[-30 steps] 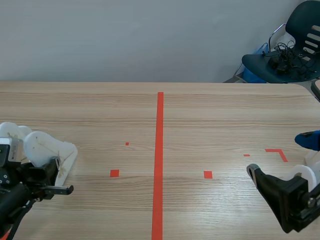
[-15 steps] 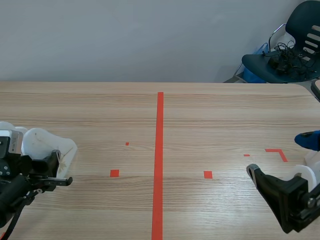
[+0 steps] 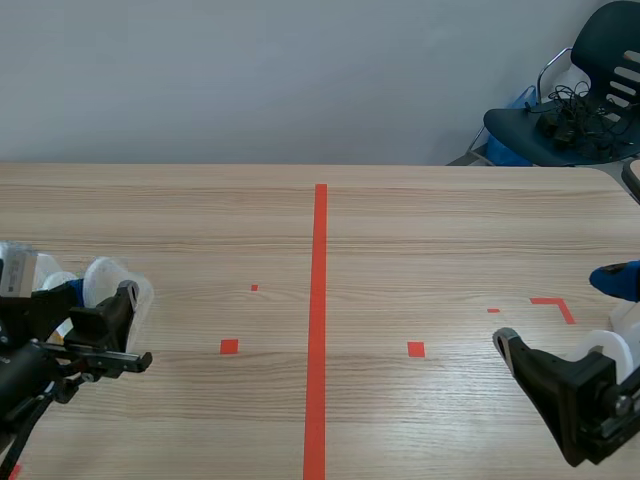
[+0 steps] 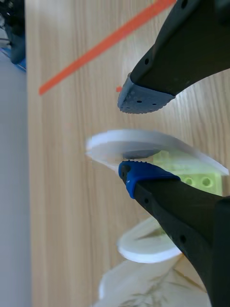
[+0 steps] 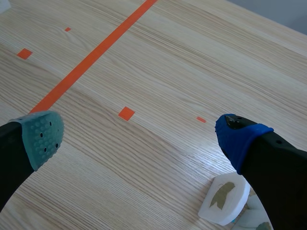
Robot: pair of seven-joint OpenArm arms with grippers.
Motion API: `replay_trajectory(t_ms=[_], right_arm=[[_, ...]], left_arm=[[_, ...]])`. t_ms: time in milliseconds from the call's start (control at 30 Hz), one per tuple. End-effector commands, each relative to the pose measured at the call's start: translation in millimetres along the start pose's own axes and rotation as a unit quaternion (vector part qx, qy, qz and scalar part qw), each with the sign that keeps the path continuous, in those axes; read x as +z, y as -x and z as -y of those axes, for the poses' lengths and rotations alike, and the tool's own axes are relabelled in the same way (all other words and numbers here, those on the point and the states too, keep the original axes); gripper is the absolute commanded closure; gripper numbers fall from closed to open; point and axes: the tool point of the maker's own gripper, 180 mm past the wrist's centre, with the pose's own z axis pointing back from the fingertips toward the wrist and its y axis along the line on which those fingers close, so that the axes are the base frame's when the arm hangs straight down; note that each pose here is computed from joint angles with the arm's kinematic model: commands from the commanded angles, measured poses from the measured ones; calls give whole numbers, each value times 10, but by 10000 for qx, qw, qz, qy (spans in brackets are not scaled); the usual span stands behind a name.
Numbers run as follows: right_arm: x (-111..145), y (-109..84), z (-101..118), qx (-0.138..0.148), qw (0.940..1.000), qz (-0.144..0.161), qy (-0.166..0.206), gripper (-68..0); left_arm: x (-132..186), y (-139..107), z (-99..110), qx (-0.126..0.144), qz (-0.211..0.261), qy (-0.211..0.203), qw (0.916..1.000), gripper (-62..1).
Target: Do the leaf sorting experiment
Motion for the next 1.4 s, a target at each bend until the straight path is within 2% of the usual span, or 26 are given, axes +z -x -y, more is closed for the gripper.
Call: replay_trajectory(t_ms=[0, 133, 333, 400, 467, 567, 600, 667, 733, 767, 967, 1067, 1200, 1367], right_arm=[[-22, -115, -10, 14, 9998, 183, -9, -679], [-22, -115, -10, 14, 9998, 183, -9, -679], [-22, -115, -10, 14, 9998, 183, -9, -679], [-22, -115, -10, 14, 9998, 183, -9, -679], [-22, -115, -10, 15, 9998, 183, -10, -679], [-23, -116, -9, 16, 9998, 185, -9, -679], [-23, -116, -9, 16, 9998, 185, -9, -679], [-23, -116, -9, 16, 9998, 185, -9, -679], [-23, -116, -9, 16, 9998, 185, -9, -679], [-23, -116, -10, 16, 9998, 185, -11, -679], [-27, -127, -6, 26, 9998, 201, -9, -679], [-41, -152, 9, 48, 9997, 230, 3, -679], [-44, -162, 13, 56, 9997, 244, 7, -679], [-44, -161, 13, 56, 9997, 242, 7, -679]], left_arm=[[-9, -239, -88, -93, 335, -81, 9994, -259], [-12, -589, -141, -290, 738, -80, 9968, -286], [13, -936, -189, -758, 774, 47, 9941, -293], [76, -1063, -122, -824, 830, 173, 9930, -351], [162, -1183, 7, -870, 918, 357, 9913, -445], [325, -1278, 334, -714, 936, 970, 9883, -589], [385, -1264, 452, -582, 843, 1225, 9872, -623], [512, -1215, 675, -188, 641, 1752, 9823, -623], [608, -1143, 792, 130, 462, 2030, 9780, -623], [636, -1095, 818, 187, 360, 2084, 9772, -623], [668, -748, 795, 42, -446, 2034, 9781, -623], [669, -687, 767, 52, -527, 1998, 9784, -623], [675, -574, 750, -217, -663, 1995, 9774, -623], [687, -546, 818, -118, -652, 2080, 9759, -623]])
